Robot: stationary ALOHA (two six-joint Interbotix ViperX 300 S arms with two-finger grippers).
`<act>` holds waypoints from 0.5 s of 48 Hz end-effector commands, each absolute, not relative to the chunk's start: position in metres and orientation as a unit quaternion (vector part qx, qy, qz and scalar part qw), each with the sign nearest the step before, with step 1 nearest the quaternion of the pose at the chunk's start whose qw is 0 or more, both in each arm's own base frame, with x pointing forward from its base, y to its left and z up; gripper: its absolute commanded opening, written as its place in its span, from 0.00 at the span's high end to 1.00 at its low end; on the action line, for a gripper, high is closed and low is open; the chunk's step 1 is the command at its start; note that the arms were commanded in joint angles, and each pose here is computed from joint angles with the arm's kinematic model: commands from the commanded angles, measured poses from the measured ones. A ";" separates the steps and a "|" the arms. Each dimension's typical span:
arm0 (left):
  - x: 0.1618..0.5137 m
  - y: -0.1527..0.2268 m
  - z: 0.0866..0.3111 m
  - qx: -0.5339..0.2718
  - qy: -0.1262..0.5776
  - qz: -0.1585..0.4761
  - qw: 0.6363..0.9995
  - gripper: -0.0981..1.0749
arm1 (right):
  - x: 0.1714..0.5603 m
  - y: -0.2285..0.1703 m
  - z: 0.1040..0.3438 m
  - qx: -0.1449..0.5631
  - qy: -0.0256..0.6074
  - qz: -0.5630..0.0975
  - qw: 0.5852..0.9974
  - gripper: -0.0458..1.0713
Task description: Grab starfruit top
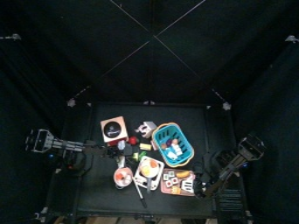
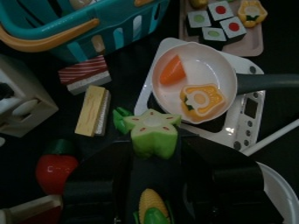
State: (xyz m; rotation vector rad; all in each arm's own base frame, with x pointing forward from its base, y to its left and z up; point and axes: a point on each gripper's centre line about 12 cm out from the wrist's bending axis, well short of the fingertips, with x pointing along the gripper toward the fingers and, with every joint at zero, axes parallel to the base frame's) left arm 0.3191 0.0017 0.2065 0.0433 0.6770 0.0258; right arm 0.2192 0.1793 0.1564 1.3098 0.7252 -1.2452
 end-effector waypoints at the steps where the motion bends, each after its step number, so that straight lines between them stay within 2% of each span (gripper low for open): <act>1: 0.321 0.001 0.211 0.020 0.323 0.012 0.946 0.34 | 0.214 0.195 0.157 0.566 0.296 -0.541 0.547 0.16; 6: 0.321 0.001 0.210 0.017 0.324 0.012 0.946 0.34 | 0.207 0.201 0.144 0.567 0.279 -0.551 0.545 0.16; 14: 0.322 0.002 0.207 0.018 0.328 0.012 0.944 0.34 | 0.217 0.191 0.135 0.561 0.266 -0.511 0.594 0.16; 24: 0.323 0.002 0.200 0.018 0.340 0.013 0.940 0.34 | 0.217 0.179 0.126 0.549 0.260 -0.521 0.599 0.14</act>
